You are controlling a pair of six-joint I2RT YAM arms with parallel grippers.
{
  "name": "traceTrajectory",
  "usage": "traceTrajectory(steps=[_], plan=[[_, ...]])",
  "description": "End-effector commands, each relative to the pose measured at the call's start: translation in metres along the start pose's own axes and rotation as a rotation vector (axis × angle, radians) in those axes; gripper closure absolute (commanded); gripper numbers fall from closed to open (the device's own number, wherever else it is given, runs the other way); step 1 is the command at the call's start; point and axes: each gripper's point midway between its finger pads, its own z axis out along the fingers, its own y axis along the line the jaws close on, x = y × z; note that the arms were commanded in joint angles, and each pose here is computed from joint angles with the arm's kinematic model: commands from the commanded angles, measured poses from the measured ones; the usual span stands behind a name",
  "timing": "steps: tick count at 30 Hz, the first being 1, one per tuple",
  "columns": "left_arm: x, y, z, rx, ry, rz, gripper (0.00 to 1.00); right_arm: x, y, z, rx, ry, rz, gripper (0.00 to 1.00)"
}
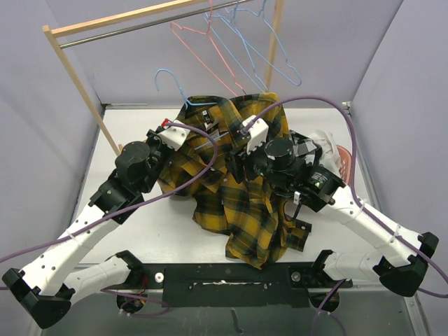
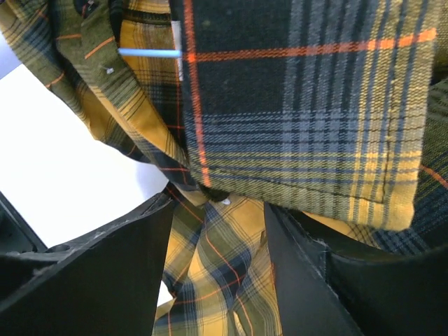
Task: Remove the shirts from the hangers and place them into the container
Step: Remove the shirt from the hanger.
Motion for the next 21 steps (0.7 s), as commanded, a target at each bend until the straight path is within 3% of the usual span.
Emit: traceTrajectory(steps=[1,9,12,21], plan=[[-0.044,0.024,-0.011,-0.054,-0.147,-0.116,1.0,-0.032,-0.008,0.008,0.073,-0.157,0.038,0.47],[-0.041,0.021,-0.007,-0.043,-0.142,-0.129,1.0,-0.037,-0.034,0.021,0.234,-0.281,0.065,0.73],[-0.04,0.02,-0.006,-0.041,-0.143,-0.13,1.0,-0.036,-0.046,0.02,0.307,-0.291,0.074,1.0],[-0.04,0.019,-0.007,-0.033,-0.144,-0.139,1.0,-0.07,-0.099,-0.068,0.567,-0.397,0.03,1.0]])
